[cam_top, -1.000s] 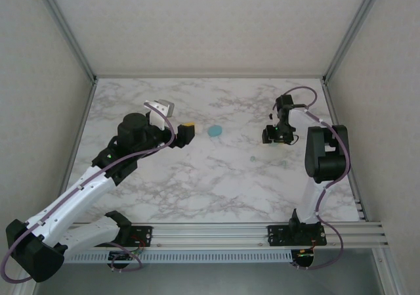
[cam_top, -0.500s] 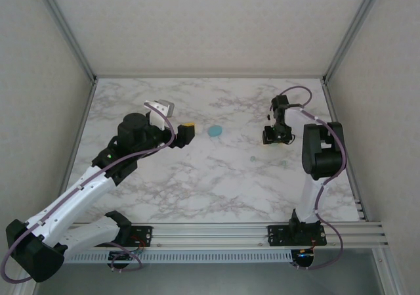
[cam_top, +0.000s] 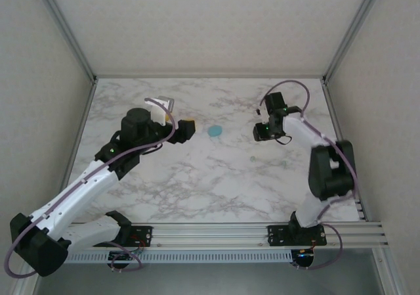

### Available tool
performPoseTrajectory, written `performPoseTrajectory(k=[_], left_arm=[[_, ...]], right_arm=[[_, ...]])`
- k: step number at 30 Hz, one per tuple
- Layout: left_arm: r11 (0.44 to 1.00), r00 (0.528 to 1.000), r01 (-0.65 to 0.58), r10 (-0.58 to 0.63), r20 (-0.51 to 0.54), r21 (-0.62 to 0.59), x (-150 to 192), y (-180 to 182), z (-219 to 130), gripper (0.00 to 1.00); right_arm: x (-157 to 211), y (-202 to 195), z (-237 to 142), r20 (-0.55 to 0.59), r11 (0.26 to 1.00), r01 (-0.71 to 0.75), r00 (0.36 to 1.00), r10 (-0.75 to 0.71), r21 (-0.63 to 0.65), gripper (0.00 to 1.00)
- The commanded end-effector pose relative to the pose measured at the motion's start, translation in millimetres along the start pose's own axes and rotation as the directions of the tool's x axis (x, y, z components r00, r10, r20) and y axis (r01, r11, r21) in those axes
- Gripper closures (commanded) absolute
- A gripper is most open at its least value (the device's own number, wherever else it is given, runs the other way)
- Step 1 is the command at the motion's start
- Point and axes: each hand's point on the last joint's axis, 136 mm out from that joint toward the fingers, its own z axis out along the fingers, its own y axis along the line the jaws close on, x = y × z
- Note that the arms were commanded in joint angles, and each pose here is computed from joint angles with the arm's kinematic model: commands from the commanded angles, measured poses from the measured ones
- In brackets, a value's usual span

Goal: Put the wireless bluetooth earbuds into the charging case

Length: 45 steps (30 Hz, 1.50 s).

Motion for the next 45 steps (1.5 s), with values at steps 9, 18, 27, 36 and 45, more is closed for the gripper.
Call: performPoseTrajectory(k=[9,18,27,36,45], left_arm=[[0.916,0.979,0.205,-0.198,-0.056,0.345,-41.1,-66.6,9.2,0.16],[0.863,0.98,0.187,-0.13,-0.151,0.469,-36.7,-106.2,14.0,0.22],[0.837,0.962,0.193,-0.059,-0.266,0.513,-13.1,-128.7,22.1,0.29],[0.829,0.938,0.217,-0.032,-0.344,0.515,2.7,-136.1,33.0,0.36],[0.841,0.921,0.257,-0.063,-0.385,0.476,9.1,-133.0,48.2,0.67]], right_arm=[[-29.1,142.8,-166.8,0.645,0.794,0.606,0.629,-0.434,-0.056,0.65],[-27.4,169.8,-176.7,0.687,0.715,0.699,0.517,-0.511,0.006,0.65],[-34.6,180.5,-183.2,0.72,0.706,0.708,0.49,-0.493,0.002,0.64],[-36.6,183.3,-187.1,0.736,0.715,0.699,0.488,-0.47,-0.007,0.63],[-38.0,185.5,-185.0,0.74,0.707,0.707,0.472,-0.479,0.007,0.61]])
